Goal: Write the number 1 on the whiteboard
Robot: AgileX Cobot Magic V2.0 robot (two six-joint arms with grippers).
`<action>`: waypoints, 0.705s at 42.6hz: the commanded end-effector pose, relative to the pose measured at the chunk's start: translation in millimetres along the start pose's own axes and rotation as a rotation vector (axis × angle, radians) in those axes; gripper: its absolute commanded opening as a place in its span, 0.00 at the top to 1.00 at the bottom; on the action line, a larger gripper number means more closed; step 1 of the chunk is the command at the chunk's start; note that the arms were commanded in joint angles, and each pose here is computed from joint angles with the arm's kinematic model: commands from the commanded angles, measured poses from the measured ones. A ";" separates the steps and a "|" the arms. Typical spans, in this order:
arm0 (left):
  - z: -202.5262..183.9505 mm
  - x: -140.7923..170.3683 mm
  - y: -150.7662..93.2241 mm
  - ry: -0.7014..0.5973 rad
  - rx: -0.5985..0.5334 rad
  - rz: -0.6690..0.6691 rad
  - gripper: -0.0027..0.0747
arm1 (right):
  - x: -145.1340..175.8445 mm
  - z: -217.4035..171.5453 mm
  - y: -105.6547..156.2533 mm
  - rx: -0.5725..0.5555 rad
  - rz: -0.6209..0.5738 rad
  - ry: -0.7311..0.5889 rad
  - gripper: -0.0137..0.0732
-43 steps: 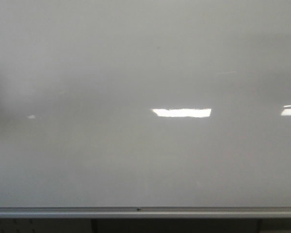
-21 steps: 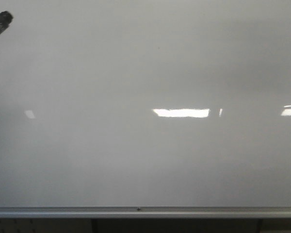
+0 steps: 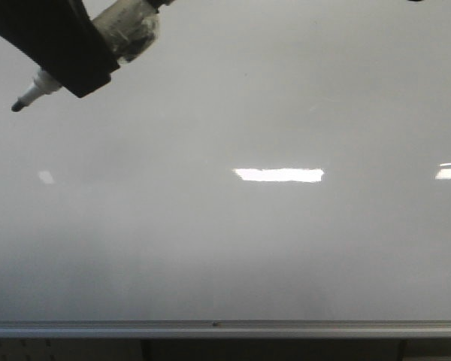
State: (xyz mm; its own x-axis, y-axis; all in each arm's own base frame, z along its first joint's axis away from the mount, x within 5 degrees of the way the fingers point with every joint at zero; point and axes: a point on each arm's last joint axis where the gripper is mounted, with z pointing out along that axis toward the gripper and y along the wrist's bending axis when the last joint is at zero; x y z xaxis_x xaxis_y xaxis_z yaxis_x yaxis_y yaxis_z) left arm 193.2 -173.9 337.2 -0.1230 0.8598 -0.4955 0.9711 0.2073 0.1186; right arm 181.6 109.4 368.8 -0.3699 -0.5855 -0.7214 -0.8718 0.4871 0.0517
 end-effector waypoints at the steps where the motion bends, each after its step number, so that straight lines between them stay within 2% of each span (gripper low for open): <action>1: -13.8 -18.3 -11.7 -0.103 -0.018 0.052 0.99 | -21.3 -0.6 10.3 -0.028 -0.106 -0.057 0.23; 11: -11.6 -24.7 -22.5 -0.111 0.008 0.093 0.99 | -44.1 26.5 25.1 -0.087 -0.275 -0.013 0.23; 21: -11.7 -25.5 -21.8 -0.119 -0.001 0.093 0.99 | -60.2 46.8 41.9 -0.116 -0.366 -0.061 0.23; 30: -11.7 -25.5 -21.6 -0.119 -0.003 0.094 0.99 | -63.0 50.7 43.9 -0.111 -0.373 -0.076 0.37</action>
State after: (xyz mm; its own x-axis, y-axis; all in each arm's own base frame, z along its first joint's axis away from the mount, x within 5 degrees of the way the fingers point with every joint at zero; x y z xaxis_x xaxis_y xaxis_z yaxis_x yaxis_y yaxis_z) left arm 176.3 -193.2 338.1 -0.0312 0.8603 -0.5088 0.9847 0.1137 0.1318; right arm 184.6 201.5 361.0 -0.0398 -0.7147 -0.6983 -0.9833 0.1523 -0.0998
